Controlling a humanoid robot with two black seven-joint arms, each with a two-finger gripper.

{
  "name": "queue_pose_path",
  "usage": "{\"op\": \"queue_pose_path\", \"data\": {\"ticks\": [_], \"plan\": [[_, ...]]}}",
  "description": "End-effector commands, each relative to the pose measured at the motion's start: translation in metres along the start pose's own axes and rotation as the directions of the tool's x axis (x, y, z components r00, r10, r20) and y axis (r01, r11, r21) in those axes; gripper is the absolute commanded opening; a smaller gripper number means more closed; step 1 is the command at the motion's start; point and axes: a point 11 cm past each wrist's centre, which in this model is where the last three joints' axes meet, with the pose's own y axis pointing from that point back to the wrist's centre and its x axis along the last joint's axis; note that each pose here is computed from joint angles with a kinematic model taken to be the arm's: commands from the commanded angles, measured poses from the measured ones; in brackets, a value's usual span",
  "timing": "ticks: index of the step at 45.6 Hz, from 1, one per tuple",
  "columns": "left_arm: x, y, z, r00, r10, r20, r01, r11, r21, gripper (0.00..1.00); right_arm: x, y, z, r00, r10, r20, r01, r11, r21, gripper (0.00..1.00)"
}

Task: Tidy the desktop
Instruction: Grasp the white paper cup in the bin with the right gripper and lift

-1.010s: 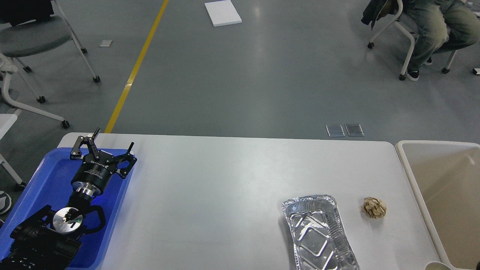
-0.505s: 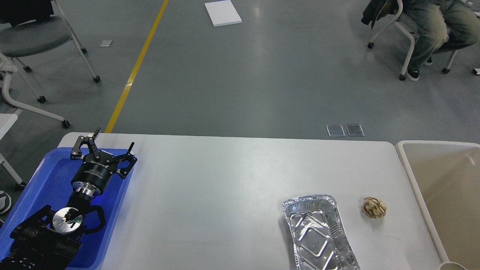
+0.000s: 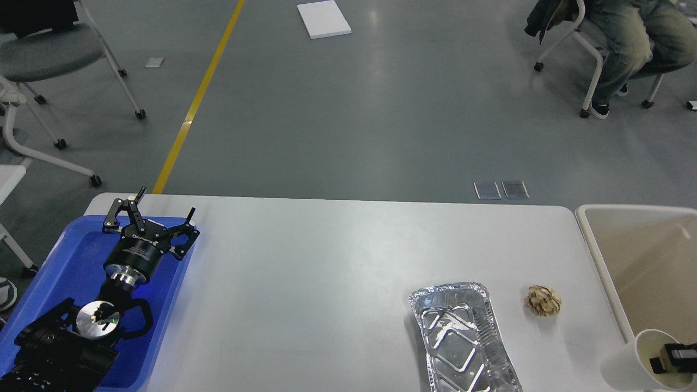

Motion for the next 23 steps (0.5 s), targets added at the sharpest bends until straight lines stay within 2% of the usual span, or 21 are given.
{"op": "queue_pose_path", "data": {"ticks": [1, 7, 23], "plan": [[0.0, 0.0, 0.0, 1.0, 0.0, 0.0, 0.0, 1.0, 0.001, 1.0, 0.059, 0.056, -0.04, 0.998, 0.025, -0.066, -0.023, 0.999, 0.029, 0.0], [0.0, 0.0, 0.0, 1.0, 0.0, 0.0, 0.0, 1.0, 0.001, 1.0, 0.095, 0.075, -0.07, 0.983, 0.081, -0.164, -0.077, 0.996, 0.033, 0.0], [0.0, 0.0, 0.0, 1.0, 0.0, 0.0, 0.0, 1.0, -0.001, 1.0, 0.157, 0.11, -0.126, 0.926, 0.19, -0.325, -0.189, 0.981, 0.033, 0.0]]}}
